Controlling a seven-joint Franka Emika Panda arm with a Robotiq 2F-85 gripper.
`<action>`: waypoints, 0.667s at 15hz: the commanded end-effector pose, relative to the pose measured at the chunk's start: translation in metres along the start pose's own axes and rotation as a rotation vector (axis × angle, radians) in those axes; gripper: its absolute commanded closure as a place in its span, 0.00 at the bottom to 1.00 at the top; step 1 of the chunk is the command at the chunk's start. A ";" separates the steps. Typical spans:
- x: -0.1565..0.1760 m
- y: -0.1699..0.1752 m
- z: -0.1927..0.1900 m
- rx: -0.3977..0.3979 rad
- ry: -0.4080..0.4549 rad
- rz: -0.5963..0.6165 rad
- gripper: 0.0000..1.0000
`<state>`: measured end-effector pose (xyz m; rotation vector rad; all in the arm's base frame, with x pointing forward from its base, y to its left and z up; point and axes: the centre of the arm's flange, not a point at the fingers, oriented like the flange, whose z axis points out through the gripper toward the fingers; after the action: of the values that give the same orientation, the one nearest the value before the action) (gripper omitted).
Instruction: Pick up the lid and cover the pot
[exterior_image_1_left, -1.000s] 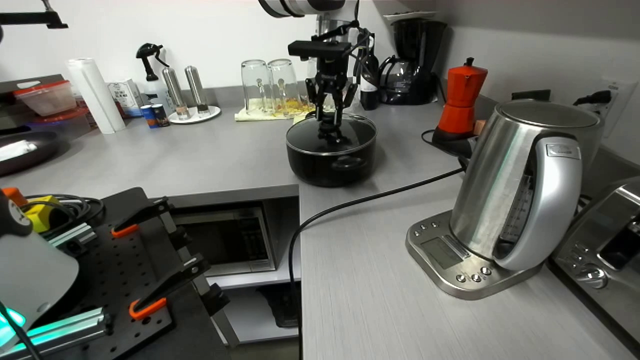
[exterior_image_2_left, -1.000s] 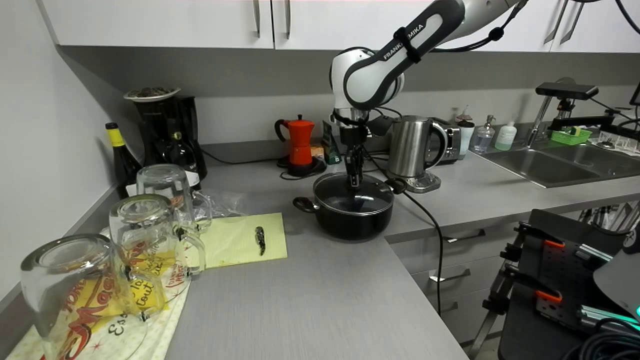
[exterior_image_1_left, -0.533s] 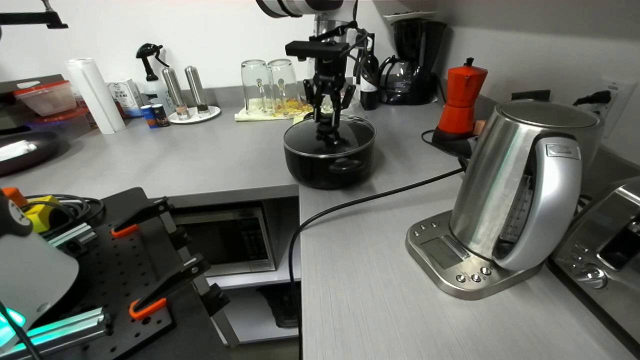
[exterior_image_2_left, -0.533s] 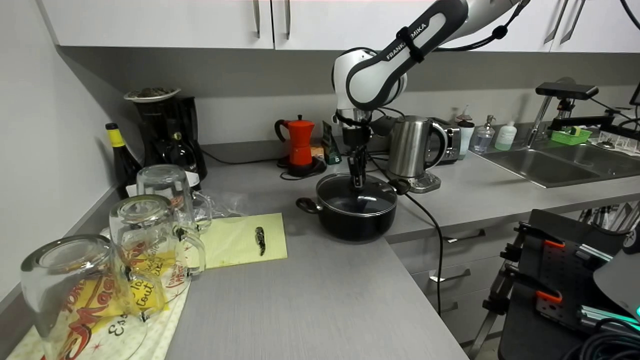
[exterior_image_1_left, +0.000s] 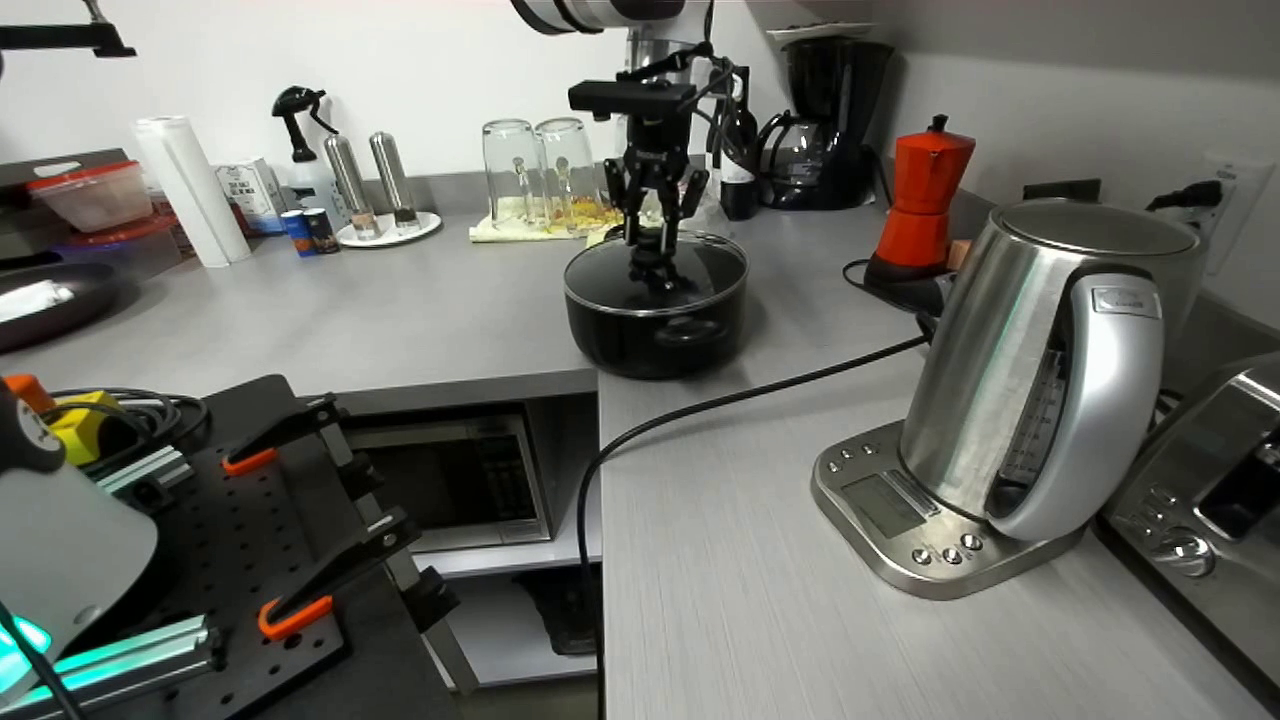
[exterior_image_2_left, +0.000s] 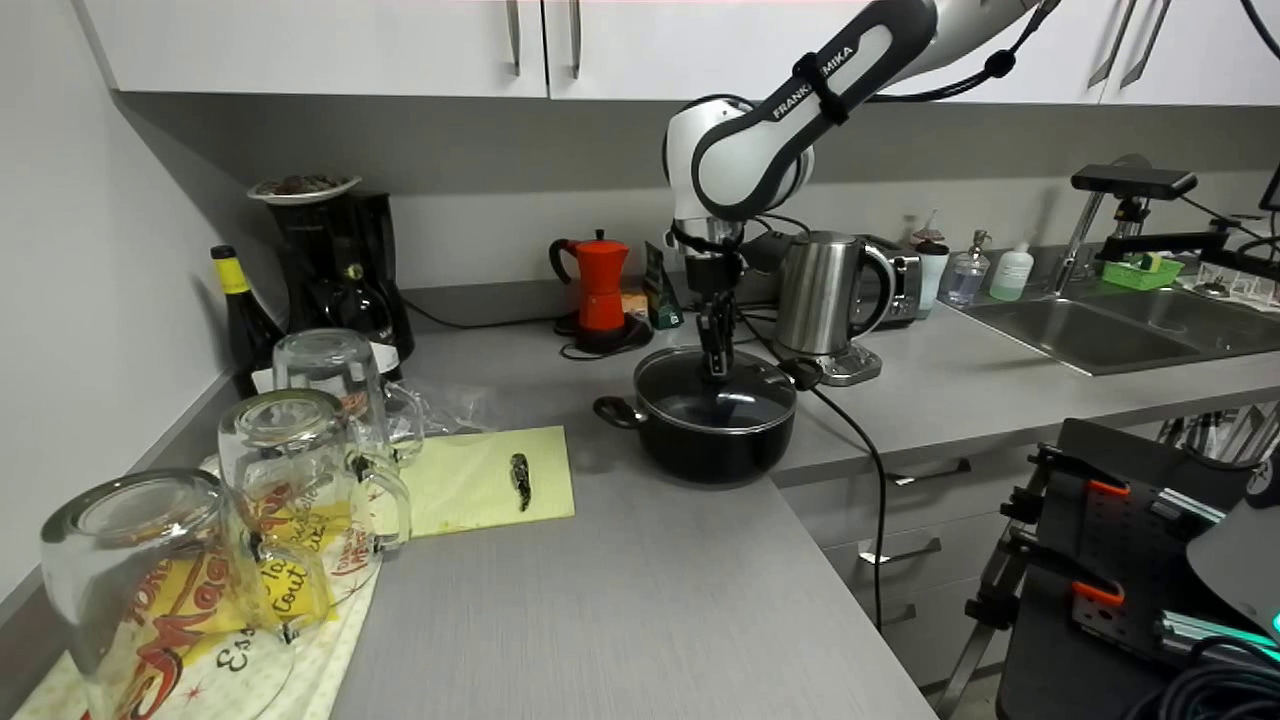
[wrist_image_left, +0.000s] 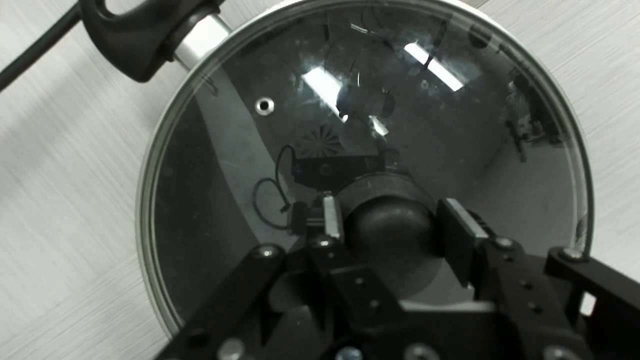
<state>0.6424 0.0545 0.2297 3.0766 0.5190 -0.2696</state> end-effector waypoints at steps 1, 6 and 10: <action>-0.007 -0.007 -0.013 -0.012 -0.018 -0.004 0.75; -0.007 -0.008 -0.016 -0.015 -0.026 -0.003 0.75; -0.006 -0.009 -0.017 -0.016 -0.021 -0.004 0.75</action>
<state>0.6403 0.0587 0.2299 3.0704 0.5293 -0.2936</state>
